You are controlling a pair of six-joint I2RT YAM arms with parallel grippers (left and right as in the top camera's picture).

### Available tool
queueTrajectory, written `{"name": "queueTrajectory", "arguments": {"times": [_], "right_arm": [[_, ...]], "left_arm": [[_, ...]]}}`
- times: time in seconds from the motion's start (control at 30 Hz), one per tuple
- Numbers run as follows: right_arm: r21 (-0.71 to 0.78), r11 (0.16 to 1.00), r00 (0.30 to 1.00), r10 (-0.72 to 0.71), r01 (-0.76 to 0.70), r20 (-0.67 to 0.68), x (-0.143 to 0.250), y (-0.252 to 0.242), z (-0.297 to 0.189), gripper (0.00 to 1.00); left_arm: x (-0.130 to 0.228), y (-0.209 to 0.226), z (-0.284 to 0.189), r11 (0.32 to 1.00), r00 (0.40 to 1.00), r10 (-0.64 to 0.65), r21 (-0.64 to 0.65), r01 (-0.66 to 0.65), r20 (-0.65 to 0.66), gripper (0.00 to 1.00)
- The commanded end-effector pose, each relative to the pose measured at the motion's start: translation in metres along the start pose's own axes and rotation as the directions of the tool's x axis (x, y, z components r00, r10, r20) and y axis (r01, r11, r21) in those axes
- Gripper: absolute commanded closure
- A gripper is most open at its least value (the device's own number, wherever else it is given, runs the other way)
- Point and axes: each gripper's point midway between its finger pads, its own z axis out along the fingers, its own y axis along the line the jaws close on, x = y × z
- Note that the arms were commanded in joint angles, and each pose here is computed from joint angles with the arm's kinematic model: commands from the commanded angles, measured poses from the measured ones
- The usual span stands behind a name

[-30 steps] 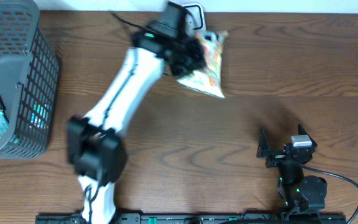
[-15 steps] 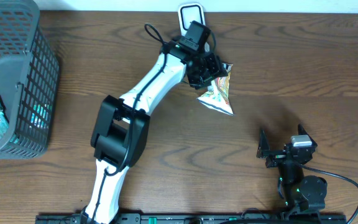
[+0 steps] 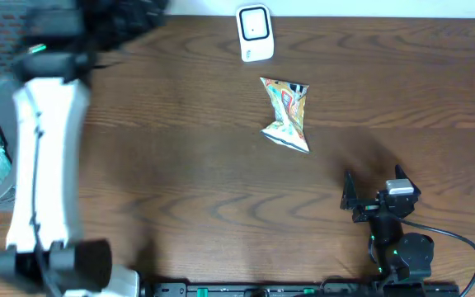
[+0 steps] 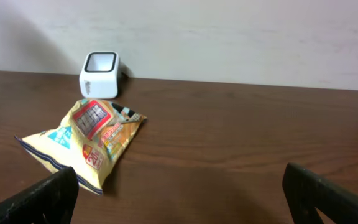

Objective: Scan the item barcode
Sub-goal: 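Carry the snack bag with the left gripper and drop it near the scanner, then reach the left gripper into the basket and grasp the light-green packet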

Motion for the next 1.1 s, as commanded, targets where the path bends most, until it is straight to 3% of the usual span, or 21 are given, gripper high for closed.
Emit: {"name": "queueTrajectory", "arguments": {"times": [0.0, 0.07, 0.13, 0.2, 0.33, 0.37, 0.53, 0.67, 0.77, 1.07], "right_arm": [[-0.001, 1.000, 1.000, -0.007, 0.007, 0.000, 0.000, 0.001, 0.000, 0.01], [-0.001, 1.000, 1.000, -0.007, 0.007, 0.000, 0.000, 0.001, 0.000, 0.01], [-0.001, 1.000, 1.000, -0.007, 0.007, 0.000, 0.001, 0.001, 0.000, 0.01], [-0.001, 1.000, 1.000, -0.007, 0.007, 0.000, 0.001, 0.001, 0.000, 0.01], [-0.001, 1.000, 1.000, -0.007, 0.007, 0.000, 0.001, 0.001, 0.000, 0.01], [-0.001, 1.000, 1.000, -0.007, 0.007, 0.000, 0.001, 0.001, 0.000, 0.01], [-0.001, 1.000, 1.000, -0.007, 0.007, 0.000, 0.001, 0.001, 0.000, 0.01], [-0.001, 1.000, 1.000, -0.007, 0.007, 0.000, 0.001, 0.001, 0.000, 0.01], [-0.001, 1.000, 1.000, -0.007, 0.007, 0.000, 0.001, 0.001, 0.000, 0.01], [-0.001, 1.000, 1.000, -0.007, 0.007, 0.000, 0.001, 0.001, 0.000, 0.01]], "left_arm": [[-0.056, 0.057, -0.071, 0.966, 0.971, 0.089, -0.256, -0.030, 0.222, 0.21], [-0.080, 0.112, -0.126, 0.899, 0.937, 0.084, -0.432, 0.075, 0.339, 0.21], [-0.081, 0.151, -0.156, 0.817, 0.933, 0.108, -0.565, 0.114, 0.343, 0.21], [-0.061, 0.218, -0.200, 0.601, 0.957, 0.101, -0.783, 0.160, 0.273, 0.19], [-0.020, 0.297, -0.238, 0.294, 0.991, -0.004, -0.947, 0.126, 0.131, 0.17], [-0.012, 0.310, -0.241, 0.263, 0.993, -0.037, -0.957, 0.120, 0.114, 0.17], [0.032, 0.365, -0.219, 0.222, 0.977, -0.213, -0.974, 0.033, -0.015, 0.17], [0.069, 0.402, -0.186, 0.228, 0.936, -0.332, -0.973, -0.045, -0.121, 0.17], [0.097, 0.429, -0.173, 0.194, 0.893, -0.410, -0.974, -0.114, -0.186, 0.17], [0.144, 0.467, -0.142, 0.215, 0.811, -0.518, -0.959, -0.184, -0.272, 0.17]]}}
